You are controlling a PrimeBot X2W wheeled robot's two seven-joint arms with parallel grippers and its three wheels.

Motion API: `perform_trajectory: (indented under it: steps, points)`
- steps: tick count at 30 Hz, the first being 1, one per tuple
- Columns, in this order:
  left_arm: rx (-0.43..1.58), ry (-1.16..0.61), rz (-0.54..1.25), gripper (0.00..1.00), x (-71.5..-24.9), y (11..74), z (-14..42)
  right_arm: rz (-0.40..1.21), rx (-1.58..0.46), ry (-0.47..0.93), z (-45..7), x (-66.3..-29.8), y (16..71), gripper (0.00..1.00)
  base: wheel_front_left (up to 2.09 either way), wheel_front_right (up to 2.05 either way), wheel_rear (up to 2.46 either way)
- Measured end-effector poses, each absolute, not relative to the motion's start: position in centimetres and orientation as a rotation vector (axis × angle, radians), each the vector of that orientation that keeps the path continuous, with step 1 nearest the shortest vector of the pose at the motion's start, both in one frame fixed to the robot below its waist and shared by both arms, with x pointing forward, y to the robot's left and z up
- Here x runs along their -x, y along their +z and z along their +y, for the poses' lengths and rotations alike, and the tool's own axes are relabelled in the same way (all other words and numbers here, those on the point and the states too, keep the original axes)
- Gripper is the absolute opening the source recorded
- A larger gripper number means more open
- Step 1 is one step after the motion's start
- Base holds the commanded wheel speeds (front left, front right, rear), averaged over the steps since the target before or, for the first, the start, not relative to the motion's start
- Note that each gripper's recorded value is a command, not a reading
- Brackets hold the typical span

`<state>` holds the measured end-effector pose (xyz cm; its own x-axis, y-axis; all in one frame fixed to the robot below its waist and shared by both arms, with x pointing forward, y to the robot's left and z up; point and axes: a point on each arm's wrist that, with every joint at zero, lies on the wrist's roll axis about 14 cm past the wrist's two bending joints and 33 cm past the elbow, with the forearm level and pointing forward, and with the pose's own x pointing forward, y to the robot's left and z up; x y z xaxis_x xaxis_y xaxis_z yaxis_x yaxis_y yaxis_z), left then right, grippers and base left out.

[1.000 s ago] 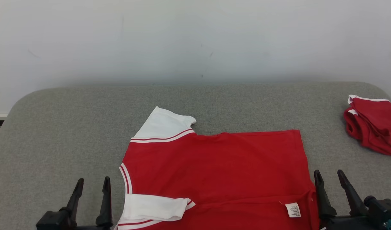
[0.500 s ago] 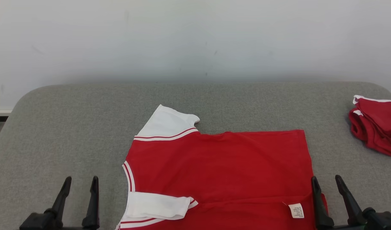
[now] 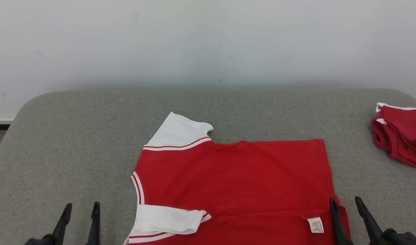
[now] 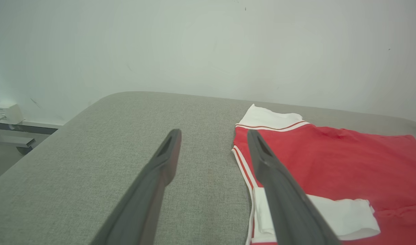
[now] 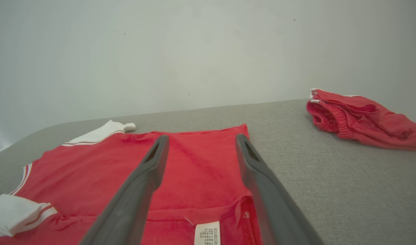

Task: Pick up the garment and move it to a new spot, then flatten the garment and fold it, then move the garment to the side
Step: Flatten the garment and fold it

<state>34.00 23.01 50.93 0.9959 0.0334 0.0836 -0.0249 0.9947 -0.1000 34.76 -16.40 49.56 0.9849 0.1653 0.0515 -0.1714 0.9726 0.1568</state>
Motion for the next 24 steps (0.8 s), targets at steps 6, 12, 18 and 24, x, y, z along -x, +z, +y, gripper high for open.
perform_trajectory:
  steps: [6, 12, 18, 24]
  points:
    - [0.1, -0.004, -0.095, 1.0, -35.3, 51.4, 22.3, -0.016, -0.156, 0.145, -17.3, -35.2, 49.0, 1.0, 0.0, 0.0, 0.0]
    - [0.025, -0.103, -0.142, 1.0, -40.2, 54.9, 21.2, -0.005, -0.112, 0.121, -19.1, -38.3, 50.0, 1.0, 0.0, 0.0, 0.0]
    - [-0.04, -0.2, -0.141, 1.0, -46.9, 58.4, 19.4, 0.049, -0.041, 0.117, -20.7, -43.1, 50.6, 1.0, 0.0, 0.0, 0.0]
    - [-0.073, -0.312, -0.034, 1.0, -52.9, 58.1, 16.4, 0.1, -0.018, 0.115, -21.5, -48.4, 50.9, 1.0, 0.0, 0.0, 0.0]
